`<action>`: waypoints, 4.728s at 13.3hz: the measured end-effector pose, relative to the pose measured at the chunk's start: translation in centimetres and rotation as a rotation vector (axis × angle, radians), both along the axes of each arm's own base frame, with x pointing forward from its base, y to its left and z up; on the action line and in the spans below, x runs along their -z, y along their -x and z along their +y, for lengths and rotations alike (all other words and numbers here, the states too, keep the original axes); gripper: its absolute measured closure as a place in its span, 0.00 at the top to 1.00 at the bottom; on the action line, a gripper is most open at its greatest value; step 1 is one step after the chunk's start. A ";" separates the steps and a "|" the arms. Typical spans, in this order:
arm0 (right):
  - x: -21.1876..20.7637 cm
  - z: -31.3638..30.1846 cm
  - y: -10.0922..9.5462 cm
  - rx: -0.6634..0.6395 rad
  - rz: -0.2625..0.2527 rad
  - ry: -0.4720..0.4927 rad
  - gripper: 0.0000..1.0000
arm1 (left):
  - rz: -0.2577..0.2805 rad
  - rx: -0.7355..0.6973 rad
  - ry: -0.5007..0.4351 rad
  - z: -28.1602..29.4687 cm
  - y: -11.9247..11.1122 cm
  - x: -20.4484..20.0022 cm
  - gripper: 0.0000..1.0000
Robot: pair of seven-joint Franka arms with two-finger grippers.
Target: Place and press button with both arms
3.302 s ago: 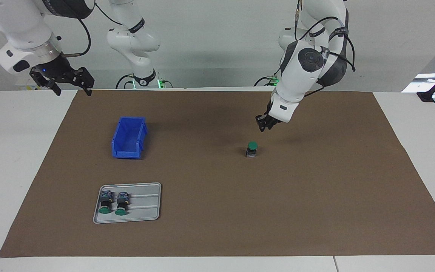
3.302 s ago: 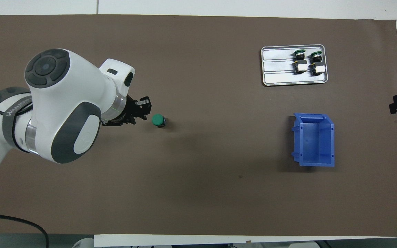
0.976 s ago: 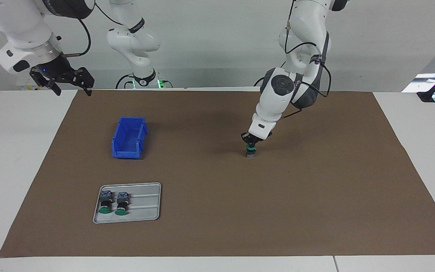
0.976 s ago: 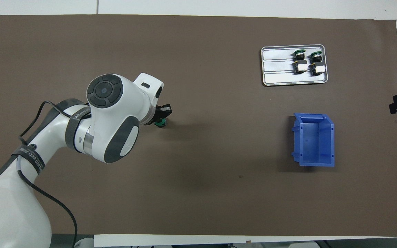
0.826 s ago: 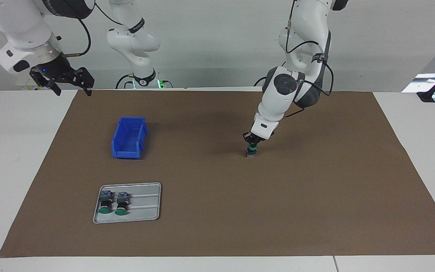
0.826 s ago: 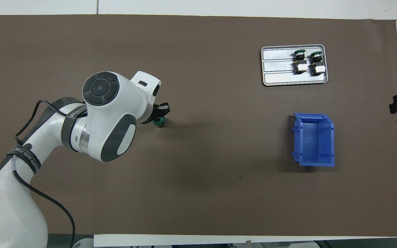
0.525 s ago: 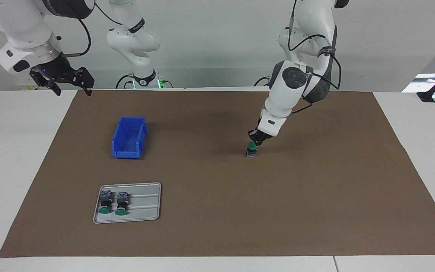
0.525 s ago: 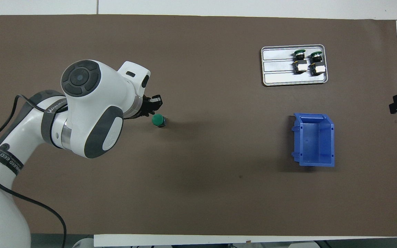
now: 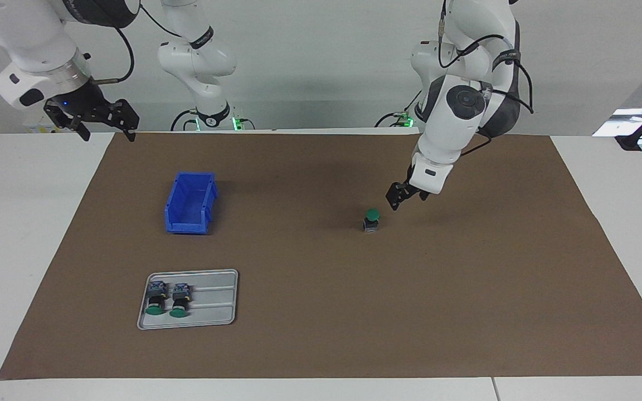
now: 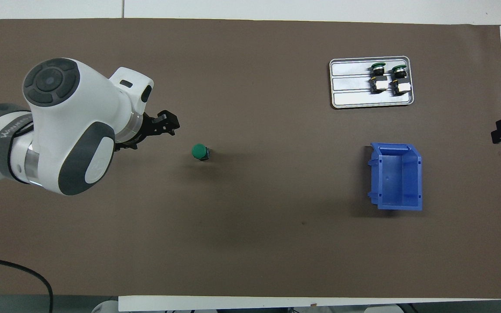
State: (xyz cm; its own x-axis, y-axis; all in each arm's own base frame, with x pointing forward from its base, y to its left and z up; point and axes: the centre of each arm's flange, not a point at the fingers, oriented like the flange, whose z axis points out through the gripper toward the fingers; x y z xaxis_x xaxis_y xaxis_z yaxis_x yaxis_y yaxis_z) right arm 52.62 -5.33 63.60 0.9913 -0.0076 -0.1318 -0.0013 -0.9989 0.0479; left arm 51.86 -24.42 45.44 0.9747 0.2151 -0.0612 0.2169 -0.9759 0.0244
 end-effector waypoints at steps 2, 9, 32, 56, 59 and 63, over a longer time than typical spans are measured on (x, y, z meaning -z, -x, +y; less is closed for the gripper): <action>0.0 0.0 0.0 0.000 0.000 0.000 0.99 | 0.021 0.046 -0.007 3.6 -0.3 -1.6 1.00; 0.0 0.0 0.0 0.000 0.000 0.000 0.99 | 0.101 0.117 0.001 15.2 0.6 -7.0 1.00; 8.9 42.0 -1.8 0.050 -0.087 -0.134 0.99 | 0.142 0.173 -0.057 23.1 0.9 -15.5 1.00; 33.7 57.7 1.4 -0.054 -0.260 -0.115 0.79 | 0.086 0.168 -0.061 23.6 -0.1 -15.7 1.00; 33.6 57.6 1.2 -0.050 -0.265 -0.118 0.43 | 0.076 0.167 -0.061 23.7 -0.2 -15.8 1.00; 33.0 57.2 0.7 -0.043 -0.270 -0.116 0.43 | 0.073 0.172 -0.061 23.4 -0.3 -15.8 1.00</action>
State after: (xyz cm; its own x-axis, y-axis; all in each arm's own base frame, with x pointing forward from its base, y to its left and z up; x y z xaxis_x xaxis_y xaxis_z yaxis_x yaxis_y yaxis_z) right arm 51.90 51.92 30.60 0.9896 0.0352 0.1392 0.0443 -0.9971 -0.0624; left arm 52.12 -1.04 61.23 0.9908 0.0508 -0.1252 0.0454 -0.9979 -0.0452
